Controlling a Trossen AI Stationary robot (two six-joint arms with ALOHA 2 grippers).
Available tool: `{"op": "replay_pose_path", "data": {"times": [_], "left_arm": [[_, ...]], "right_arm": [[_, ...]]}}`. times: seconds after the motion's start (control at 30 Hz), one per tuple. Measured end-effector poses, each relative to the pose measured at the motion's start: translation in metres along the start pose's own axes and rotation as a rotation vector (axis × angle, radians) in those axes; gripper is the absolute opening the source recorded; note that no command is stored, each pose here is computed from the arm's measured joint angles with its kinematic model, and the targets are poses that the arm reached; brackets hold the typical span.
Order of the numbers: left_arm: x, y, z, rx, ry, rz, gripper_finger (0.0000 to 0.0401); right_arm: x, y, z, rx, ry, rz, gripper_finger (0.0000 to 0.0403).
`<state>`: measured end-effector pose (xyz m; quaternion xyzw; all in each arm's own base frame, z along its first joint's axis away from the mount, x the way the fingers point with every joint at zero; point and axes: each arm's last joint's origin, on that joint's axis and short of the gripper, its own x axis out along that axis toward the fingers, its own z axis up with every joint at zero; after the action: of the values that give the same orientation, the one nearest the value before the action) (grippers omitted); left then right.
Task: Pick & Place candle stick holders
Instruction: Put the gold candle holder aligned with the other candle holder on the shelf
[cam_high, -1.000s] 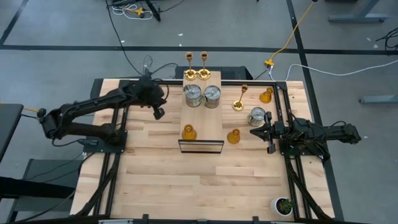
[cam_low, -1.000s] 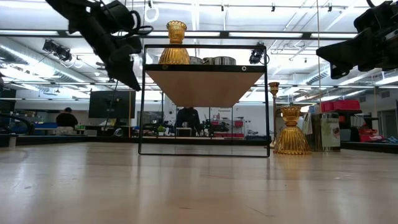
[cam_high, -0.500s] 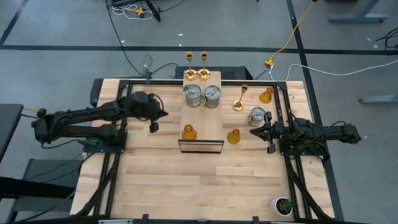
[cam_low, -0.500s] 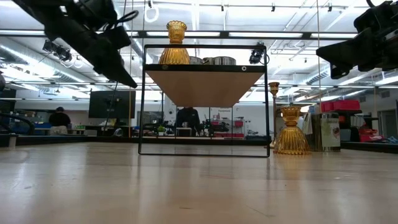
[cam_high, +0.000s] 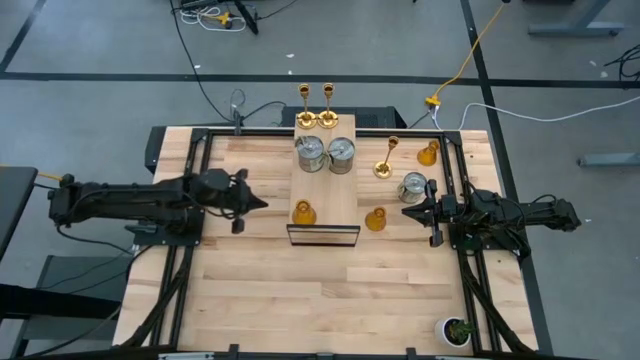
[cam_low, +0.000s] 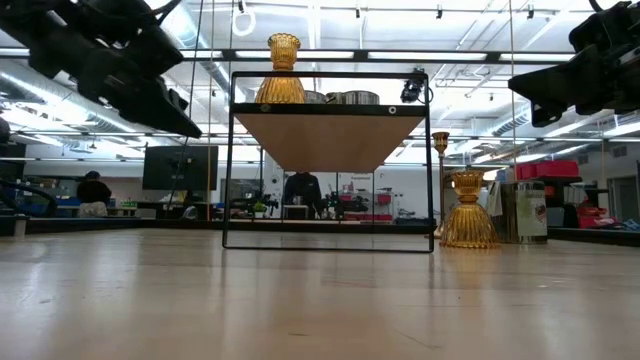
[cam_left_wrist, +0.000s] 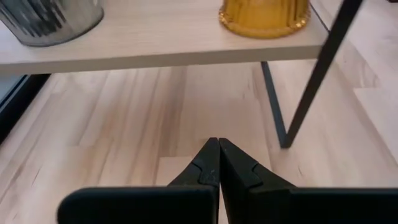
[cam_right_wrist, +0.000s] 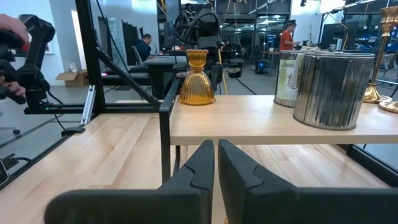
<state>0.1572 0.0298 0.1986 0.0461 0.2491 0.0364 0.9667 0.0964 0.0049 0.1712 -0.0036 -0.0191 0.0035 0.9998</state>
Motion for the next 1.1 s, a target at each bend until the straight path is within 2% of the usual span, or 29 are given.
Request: {"op": "replay_pose_path", "data": {"times": [0.37, 0.6, 0.73, 0.83, 1.0, 1.1], "left_arm": [[-0.003, -0.006, -0.015, -0.055, -0.050, -0.039, 0.0005], [-0.005, -0.009, -0.013, -0.038, -0.081, -0.126, 0.0004], [-0.009, -0.009, -0.010, -0.008, -0.115, -0.122, 0.0004], [-0.015, -0.009, -0.009, 0.030, -0.205, -0.113, 0.0003], [-0.020, -0.013, -0.017, -0.033, -0.389, -0.177, 0.0004], [-0.020, -0.015, -0.024, -0.063, -0.440, -0.208, 0.0003]], "right_arm": [[0.000, 0.000, 0.000, 0.000, 0.000, 0.000, 0.0027], [0.000, 0.000, 0.000, 0.000, 0.000, 0.000, 0.0027], [0.000, 0.000, 0.000, 0.000, 0.000, 0.000, 0.0027], [0.000, 0.000, 0.000, 0.000, 0.000, 0.000, 0.0027], [0.000, 0.000, 0.000, 0.000, 0.000, 0.000, 0.0027], [0.000, 0.000, 0.000, 0.000, 0.000, 0.000, 0.0027]]}}
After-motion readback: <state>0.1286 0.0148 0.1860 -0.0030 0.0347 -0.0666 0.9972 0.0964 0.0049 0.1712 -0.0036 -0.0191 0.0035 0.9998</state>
